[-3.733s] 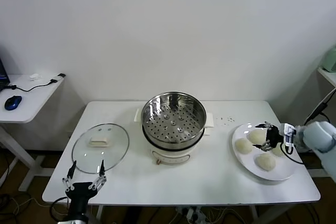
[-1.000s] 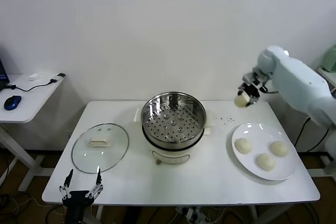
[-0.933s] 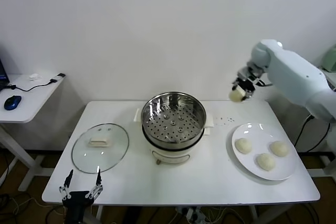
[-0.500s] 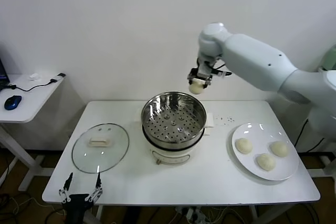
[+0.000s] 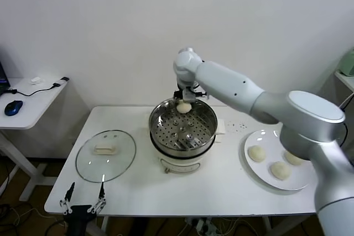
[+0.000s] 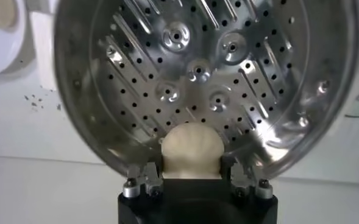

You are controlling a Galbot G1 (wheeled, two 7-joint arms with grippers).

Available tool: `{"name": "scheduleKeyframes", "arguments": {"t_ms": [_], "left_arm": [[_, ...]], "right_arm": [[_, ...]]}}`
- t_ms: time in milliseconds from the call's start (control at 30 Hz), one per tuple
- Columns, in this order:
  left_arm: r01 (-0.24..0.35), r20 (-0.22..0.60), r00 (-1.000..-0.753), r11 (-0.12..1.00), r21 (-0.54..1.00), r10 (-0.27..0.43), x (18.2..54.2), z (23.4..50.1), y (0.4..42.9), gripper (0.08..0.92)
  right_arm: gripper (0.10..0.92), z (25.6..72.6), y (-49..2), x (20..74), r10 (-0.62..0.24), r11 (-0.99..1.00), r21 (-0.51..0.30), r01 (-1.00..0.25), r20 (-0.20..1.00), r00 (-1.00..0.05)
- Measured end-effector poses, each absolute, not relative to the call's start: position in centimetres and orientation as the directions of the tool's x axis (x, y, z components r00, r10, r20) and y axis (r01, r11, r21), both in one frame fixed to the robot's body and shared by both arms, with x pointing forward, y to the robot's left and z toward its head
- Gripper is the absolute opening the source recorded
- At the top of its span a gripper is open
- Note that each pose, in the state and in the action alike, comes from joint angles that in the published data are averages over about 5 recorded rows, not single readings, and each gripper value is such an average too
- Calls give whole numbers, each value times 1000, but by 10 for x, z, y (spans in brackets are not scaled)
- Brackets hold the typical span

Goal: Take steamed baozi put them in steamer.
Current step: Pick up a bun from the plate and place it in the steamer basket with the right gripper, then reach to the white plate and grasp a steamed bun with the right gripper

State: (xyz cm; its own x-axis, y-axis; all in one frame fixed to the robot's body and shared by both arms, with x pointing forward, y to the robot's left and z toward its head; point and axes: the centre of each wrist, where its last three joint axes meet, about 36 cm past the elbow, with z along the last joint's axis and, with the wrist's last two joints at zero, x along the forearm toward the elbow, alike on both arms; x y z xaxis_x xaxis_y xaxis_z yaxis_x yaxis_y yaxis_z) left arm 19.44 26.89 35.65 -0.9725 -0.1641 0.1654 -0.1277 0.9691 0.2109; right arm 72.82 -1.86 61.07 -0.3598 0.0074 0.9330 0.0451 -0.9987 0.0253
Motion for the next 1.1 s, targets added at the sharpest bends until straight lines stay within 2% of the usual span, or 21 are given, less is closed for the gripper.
{"name": "scheduleKeyframes", "arguments": {"t_ms": [333,600,900,1100], "left_arm": [[-127,171,-972,970,207,-164,196,353,268,823],[-127,175,-971,970,208,-164,195,352,269,823],[-130,169,-971,969,209,-167,197,353,267,823],[-130,166,-972,969,210,-166,196,355,267,823]], "right_arm": [[621,579,-17,736,28,-999,36,18,942,-335],[804,578,-17,738,22,-1000,25,7,945,-327],[823,611,-30,737,2,-1000,5,8,945,-326],[823,658,-67,738,-53,-998,-61,-17,953,-298]]}}
